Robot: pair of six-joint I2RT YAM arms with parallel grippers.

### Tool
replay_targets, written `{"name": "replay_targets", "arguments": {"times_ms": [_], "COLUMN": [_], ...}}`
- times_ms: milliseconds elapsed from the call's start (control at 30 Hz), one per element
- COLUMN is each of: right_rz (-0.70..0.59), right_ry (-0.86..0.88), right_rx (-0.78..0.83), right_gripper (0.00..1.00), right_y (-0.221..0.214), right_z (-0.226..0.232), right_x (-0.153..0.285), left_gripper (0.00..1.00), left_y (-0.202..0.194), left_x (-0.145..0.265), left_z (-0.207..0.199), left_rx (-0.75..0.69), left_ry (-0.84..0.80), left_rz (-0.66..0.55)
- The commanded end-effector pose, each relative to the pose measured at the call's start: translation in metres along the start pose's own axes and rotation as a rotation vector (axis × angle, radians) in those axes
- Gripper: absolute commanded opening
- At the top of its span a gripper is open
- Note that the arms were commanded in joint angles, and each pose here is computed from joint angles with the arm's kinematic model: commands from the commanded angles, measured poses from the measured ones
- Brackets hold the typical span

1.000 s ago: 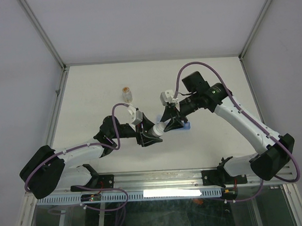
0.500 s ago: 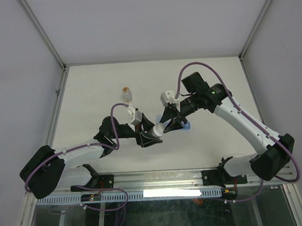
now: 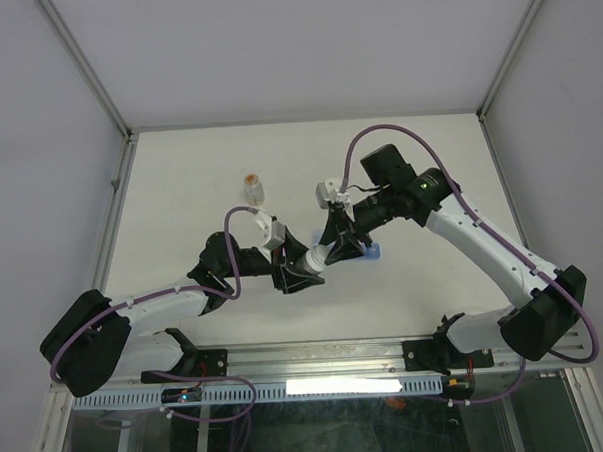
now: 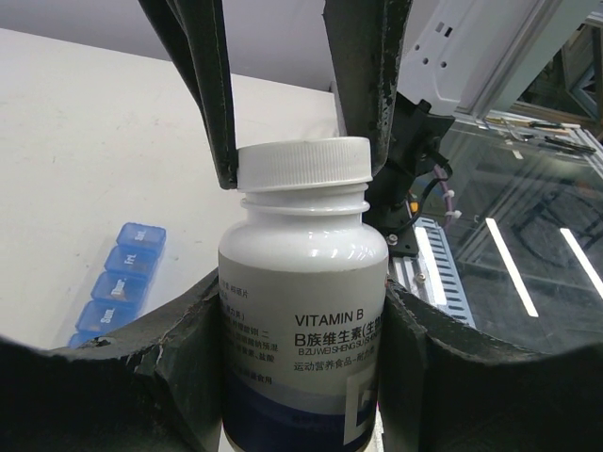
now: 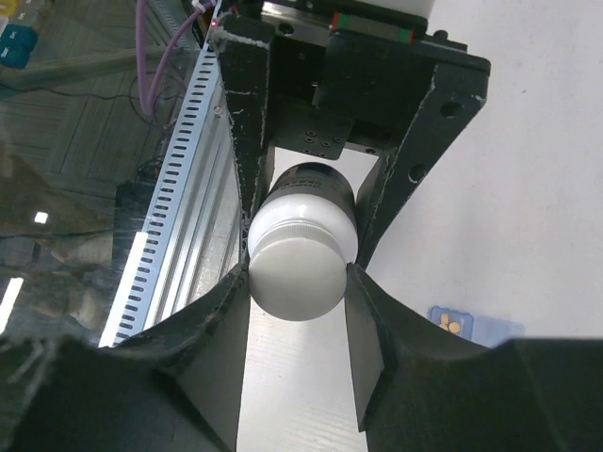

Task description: Sort the pills into containers

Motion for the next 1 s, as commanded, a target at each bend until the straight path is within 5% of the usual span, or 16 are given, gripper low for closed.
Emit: {"name": "replay_targets", "arguments": {"times_ms": [0,367,633,967], "right_rz": [0.068,0.133,0.103,0.138], "right_ry": [-0.09,-0.27,-0.149,-0.206], "right_rx": [-0.115,-0.372,-0.477,-0.492], "right_gripper": [0.22,0.22,0.2,0.01], "right_y": [-0.013,-0.022,-0.011,-0.008], "right_z": [-0.008,-0.023,-0.018,-0.021], "right_x": [-0.006,-0.01,-0.015,-0.012], "left_gripper": [0.0,0.0,0.0,0.0], "left_y": [0.053,0.061,0.049,0.033], "left_x": [-0.008,-0.019,-0.027,-0.029], "left_z": [0.006,0.024,0.04,0.051], "left_rx": [-0.217,-0.32,-0.319,-0.285], "left_ry": [0.061,0.308,0.34,0.38], "left_rz": [-0.19,-0.207,-0.135,0.004]}}
Point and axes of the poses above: each gripper's point midway between its finger pads, its own x axis back along the fingers, its own z axis along the line the jaws close on, y = z × x, the point moved 9 cm from there along x, back along the fingers
